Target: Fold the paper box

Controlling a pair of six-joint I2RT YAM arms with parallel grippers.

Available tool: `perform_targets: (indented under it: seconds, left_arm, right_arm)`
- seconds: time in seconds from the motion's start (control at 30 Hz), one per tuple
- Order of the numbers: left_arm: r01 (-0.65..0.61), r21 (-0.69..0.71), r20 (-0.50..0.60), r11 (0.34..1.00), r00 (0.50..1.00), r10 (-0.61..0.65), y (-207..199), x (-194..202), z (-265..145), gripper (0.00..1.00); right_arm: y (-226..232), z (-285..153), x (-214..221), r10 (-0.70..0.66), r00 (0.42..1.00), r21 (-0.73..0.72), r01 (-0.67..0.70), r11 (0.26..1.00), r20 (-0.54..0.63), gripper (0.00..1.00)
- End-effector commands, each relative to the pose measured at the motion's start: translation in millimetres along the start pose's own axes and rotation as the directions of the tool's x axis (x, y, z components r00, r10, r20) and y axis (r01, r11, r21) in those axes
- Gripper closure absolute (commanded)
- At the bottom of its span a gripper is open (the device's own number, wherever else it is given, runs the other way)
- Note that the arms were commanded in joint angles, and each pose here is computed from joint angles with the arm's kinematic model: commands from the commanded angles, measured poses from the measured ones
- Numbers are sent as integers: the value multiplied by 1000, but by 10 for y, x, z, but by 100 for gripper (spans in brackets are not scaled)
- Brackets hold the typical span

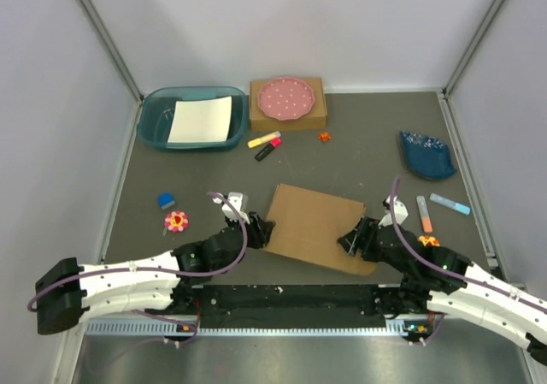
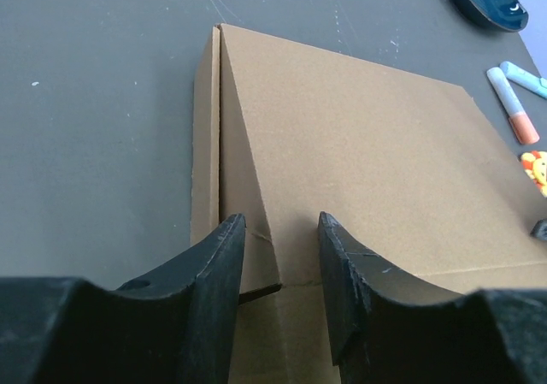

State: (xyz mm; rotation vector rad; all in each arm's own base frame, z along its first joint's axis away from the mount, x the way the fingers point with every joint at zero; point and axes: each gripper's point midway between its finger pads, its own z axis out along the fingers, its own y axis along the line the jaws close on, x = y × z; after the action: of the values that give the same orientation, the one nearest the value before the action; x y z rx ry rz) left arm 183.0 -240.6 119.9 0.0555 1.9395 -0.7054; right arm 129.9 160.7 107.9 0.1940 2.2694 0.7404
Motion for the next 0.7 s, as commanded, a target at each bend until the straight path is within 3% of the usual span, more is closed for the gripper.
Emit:
perform_targets:
  seconds: [0.0, 0.23, 0.47, 0.67]
  left_arm:
    - [-82, -49, -132, 995, 988, 75, 259, 395, -55, 55]
    - [-72, -62, -58, 995, 996, 69, 258, 163, -85, 50]
    - [-69, -77, -48, 995, 997, 65, 333, 30, -75, 48]
    - [-17, -30, -72, 999, 997, 15, 307, 65, -59, 41]
  right_arm:
    - [90, 55, 136, 31, 999, -67, -34, 997, -40, 33]
    - [107, 37, 73, 91, 995, -154, -85, 984, 28, 34]
    - [46, -27, 14, 30, 999, -98, -27, 995, 32, 32]
    - [44, -9, 22, 11, 1000, -70, -9, 998, 16, 32]
